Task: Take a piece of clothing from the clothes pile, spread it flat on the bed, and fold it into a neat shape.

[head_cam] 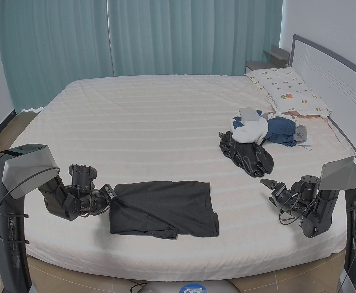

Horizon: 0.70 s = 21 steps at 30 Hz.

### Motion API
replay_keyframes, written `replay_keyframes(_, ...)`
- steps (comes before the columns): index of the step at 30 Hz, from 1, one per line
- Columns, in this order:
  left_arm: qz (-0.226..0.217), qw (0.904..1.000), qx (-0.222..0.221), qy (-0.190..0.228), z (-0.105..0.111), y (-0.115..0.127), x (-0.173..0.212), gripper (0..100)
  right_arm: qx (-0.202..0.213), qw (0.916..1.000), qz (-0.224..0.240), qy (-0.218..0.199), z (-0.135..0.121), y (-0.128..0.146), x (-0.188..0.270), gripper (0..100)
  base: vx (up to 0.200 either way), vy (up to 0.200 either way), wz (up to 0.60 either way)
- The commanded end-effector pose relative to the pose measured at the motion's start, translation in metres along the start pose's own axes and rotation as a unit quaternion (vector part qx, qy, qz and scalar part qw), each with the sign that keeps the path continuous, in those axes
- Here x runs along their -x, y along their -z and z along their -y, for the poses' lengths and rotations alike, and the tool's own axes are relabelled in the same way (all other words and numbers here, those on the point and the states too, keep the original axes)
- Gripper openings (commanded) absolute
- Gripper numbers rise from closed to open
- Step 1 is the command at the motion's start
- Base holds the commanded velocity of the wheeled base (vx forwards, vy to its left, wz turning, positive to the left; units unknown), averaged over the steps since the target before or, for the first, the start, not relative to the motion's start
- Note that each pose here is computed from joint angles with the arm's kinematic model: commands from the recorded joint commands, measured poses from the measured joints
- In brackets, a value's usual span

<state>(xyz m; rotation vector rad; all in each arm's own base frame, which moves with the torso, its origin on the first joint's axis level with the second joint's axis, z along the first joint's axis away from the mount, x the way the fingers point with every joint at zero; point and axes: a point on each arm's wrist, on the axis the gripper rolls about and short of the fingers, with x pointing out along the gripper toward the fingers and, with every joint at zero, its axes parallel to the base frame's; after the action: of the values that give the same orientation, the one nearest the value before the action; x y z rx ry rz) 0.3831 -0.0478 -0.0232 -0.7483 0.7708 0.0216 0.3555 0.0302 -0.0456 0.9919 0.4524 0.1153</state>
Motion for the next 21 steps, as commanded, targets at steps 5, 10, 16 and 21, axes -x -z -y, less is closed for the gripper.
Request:
replay_keyframes(5, 0.001, 1.0, 0.0, 0.0, 0.0003, -0.0002, 0.0002, 0, 0.001, 1.0, 0.002, -0.003, -0.0003, -0.0001, -0.0001, 100, 0.0, 0.2, 0.0)
replay_keyframes(10, 0.0, 1.0, 0.0, -0.002, 0.0, 0.0001, 0.0006, 0, 0.001, 1.0, 0.002, -0.003, -0.0003, -0.0001, -0.0001, 100, 0.0, 0.2, 0.0)
replay_keyframes(16, 0.0, 1.0, 0.0, -0.003, -0.0004, 0.0004, 0.0003, 0, 0.002, 1.0, 0.002, -0.003, -0.0003, -0.0001, -0.0001, 100, 0.0, 0.133, 0.0)
replay_keyframes(21, 0.0, 1.0, -0.001, -0.002, -0.0002, 0.0003, 0.0007, 0, 0.001, 1.0, 0.002, -0.003, -0.0003, -0.0001, -0.0001, 100, 0.0, 0.0, 0.0)
